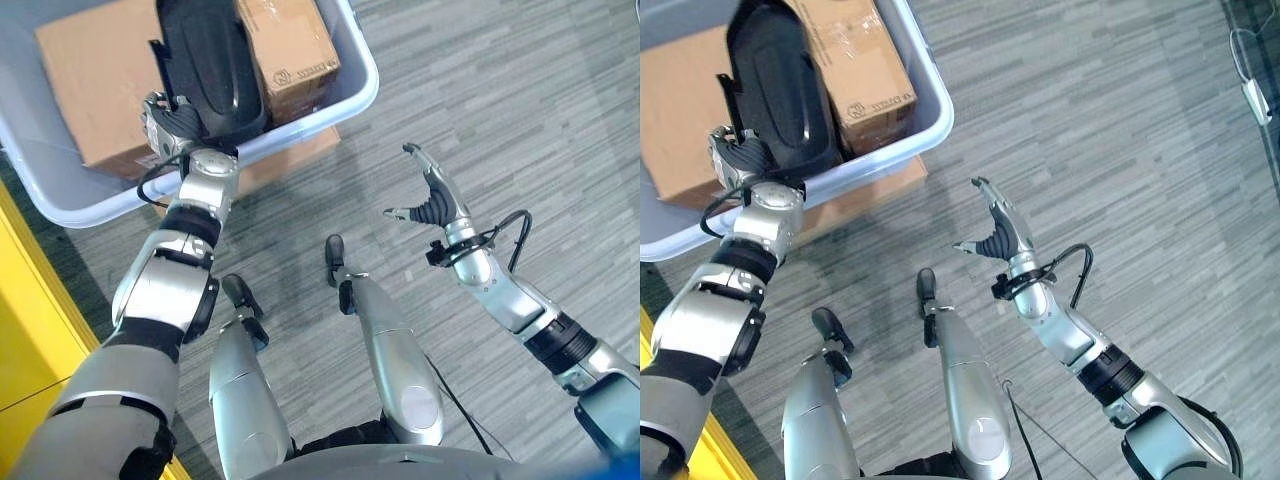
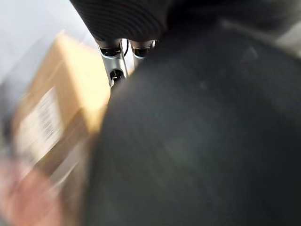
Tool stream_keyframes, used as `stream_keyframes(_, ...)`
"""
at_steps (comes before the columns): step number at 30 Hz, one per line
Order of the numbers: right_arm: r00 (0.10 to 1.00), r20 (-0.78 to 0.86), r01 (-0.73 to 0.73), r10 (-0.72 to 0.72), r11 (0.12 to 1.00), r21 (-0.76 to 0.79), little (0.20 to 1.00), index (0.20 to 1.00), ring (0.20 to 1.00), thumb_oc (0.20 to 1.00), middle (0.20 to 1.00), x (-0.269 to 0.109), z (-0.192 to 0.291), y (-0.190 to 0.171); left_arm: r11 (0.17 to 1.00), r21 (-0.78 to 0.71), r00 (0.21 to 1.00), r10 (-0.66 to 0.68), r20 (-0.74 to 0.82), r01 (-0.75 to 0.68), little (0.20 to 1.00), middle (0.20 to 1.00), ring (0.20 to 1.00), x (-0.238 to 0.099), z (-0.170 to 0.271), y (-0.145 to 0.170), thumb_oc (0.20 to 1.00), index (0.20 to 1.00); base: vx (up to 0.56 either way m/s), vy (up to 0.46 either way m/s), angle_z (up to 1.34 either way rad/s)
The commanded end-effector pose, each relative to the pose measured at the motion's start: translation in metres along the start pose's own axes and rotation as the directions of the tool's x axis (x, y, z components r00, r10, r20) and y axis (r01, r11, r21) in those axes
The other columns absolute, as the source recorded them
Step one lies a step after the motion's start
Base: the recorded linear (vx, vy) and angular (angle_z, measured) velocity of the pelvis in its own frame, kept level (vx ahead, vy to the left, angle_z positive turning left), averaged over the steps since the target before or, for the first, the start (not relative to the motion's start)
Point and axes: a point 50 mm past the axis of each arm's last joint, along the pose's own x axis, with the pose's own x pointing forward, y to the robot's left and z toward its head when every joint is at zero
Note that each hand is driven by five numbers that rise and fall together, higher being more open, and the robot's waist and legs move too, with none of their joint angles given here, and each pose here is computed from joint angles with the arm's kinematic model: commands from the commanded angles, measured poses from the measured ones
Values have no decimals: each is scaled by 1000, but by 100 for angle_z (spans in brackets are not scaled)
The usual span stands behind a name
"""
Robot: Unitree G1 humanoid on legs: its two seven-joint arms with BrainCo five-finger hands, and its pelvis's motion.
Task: Move parts from the plastic box to the shelf.
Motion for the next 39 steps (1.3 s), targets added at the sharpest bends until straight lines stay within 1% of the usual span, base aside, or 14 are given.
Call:
stream_keyframes(1, 991, 122, 54, -53, 999, -5, 1000, 1000, 1000, 1000, 1000, -3, 14, -14, 982, -140, 971, 150, 187, -125, 200, 200, 200, 7, 33, 18, 200, 200, 3, 50, 1)
stream_keyframes(3, 990, 131, 48, -45, 999, -18, 1000, 1000, 1000, 1000, 1000, -8, 12, -13, 966, -207, 948, 202, 247, -152, 200, 200, 200, 6, 41, 27, 200, 200, 2, 86, 4)
stream_keyframes(8, 994, 107, 27, -18, 997, -77, 1000, 1000, 1000, 1000, 1000, -15, 4, -10, 947, -268, 919, 256, 300, -176, 200, 200, 200, 7, 52, 40, 200, 200, 47, 138, 5)
stream_keyframes(11, 996, 89, 14, -5, 995, -99, 1000, 1000, 1000, 1000, 1000, -20, -1, -9, 938, -305, 912, 261, 316, -163, 200, 200, 200, 5, 52, 45, 200, 200, 76, 96, 6)
stream_keyframes(15, 998, 57, -1, 9, 990, -143, 1000, 1000, 1000, 1000, 1000, -31, -11, -8, 931, -348, 924, 223, 311, -107, 200, 200, 200, 3, 47, 52, 200, 200, 120, 81, 5)
stream_keyframes(20, 999, 44, -6, 12, 991, -135, 1000, 1000, 1000, 1000, 1000, -42, -17, -10, 939, -340, 963, 35, 266, 59, 200, 200, 200, -18, 15, 49, 200, 200, 83, -87, 6)
stream_keyframes(25, 997, 55, -55, 62, 991, -123, 1000, 1000, 1000, 1000, 1000, -44, -15, -5, 931, -333, 970, -75, 229, 151, 200, 200, 200, -45, -13, 45, 200, 200, 7, -130, 23)
stream_keyframes(27, 994, 49, -94, 100, 990, -106, 1000, 1000, 1000, 1000, 1000, -45, -14, 2, 918, -319, 961, -174, 217, 238, 200, 200, 200, -73, -33, 46, 200, 200, 110, -151, 35)
stream_keyframes(28, 995, 15, -99, 100, 992, -77, 1000, 1000, 1000, 1000, 1000, -50, -19, 4, 907, -306, 950, -231, 212, 289, 200, 200, 200, -90, -44, 48, 200, 200, 155, -109, 52)
stream_keyframes(29, 996, -10, -93, 93, 995, -48, 1000, 1000, 1000, 1000, 1000, -53, -23, 4, 900, -302, 943, -260, 207, 315, 200, 200, 200, -96, -49, 50, 200, 200, 137, -110, 69)
stream_keyframes(31, 994, -62, -90, 91, 996, 13, 1000, 1000, 1000, 1000, 1000, -63, -30, 3, 891, -289, 934, -305, 187, 349, 200, 200, 200, -104, -59, 54, 200, 200, 9, -100, 86)
stream_keyframes(33, 993, -81, -86, 88, 996, 27, 1000, 1000, 1000, 1000, 1000, -70, -34, 4, 886, -292, 931, -322, 171, 360, 200, 200, 200, -107, -65, 57, 200, 200, -134, -87, 98)
stream_keyframes(37, 998, -27, -57, 57, 998, 5, 1000, 1000, 1000, 1000, 1000, -71, -30, 1, 867, -290, 914, -368, 173, 404, 200, 200, 200, -111, -68, 58, 200, 200, -204, -106, 75)
stream_keyframes(39, 999, -7, -34, 34, 999, 3, 1000, 1000, 1000, 1000, 1000, -68, -26, -2, 846, -286, 893, -416, 173, 450, 200, 200, 200, -116, -69, 57, 200, 200, -245, -53, 103)
